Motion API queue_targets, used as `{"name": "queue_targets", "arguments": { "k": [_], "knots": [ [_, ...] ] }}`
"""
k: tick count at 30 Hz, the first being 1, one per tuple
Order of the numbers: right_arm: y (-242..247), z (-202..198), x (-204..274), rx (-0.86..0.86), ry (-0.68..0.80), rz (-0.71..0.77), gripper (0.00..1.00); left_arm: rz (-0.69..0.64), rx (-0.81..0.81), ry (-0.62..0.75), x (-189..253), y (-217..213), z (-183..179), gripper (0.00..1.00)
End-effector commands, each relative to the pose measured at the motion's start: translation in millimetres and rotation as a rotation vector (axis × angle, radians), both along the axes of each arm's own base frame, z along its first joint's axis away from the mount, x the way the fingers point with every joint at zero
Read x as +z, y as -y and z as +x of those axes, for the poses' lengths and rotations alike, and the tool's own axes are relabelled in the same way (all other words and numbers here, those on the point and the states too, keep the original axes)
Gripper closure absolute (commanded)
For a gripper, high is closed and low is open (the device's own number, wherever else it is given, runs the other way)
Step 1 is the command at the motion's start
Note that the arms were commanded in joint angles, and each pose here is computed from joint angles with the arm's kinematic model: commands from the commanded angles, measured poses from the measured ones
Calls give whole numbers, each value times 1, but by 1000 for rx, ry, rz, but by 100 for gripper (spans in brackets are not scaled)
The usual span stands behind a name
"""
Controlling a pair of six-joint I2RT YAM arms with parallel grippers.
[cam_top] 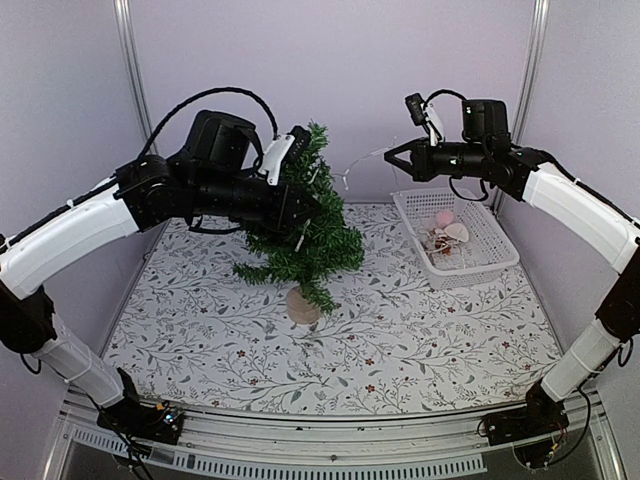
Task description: Decorate the small christmas tree
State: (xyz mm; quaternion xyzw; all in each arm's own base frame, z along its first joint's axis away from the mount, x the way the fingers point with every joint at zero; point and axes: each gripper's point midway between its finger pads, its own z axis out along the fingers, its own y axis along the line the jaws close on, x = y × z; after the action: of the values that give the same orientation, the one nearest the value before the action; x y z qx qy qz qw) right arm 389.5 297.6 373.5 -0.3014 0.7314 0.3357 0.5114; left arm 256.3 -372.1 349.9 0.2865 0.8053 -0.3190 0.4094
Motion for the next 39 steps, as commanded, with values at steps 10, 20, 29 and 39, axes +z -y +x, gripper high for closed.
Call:
{"name": "queue_targets", "arguments": {
  "k": [10,20,29,39],
  "knots": [
    [1,-14,15,22,27,13,100,41,-24,38,18,-13,-17,52],
    [3,-16,10,20,24,14,100,58,12,100,33,-22,-10,61],
    [4,-16,11,12,29,22,100,37,-41,178,52,-2,-3,70],
    [1,-16,9,24,30,24,100,288,-339,286,57,-44,-47,49]
  ]
}}
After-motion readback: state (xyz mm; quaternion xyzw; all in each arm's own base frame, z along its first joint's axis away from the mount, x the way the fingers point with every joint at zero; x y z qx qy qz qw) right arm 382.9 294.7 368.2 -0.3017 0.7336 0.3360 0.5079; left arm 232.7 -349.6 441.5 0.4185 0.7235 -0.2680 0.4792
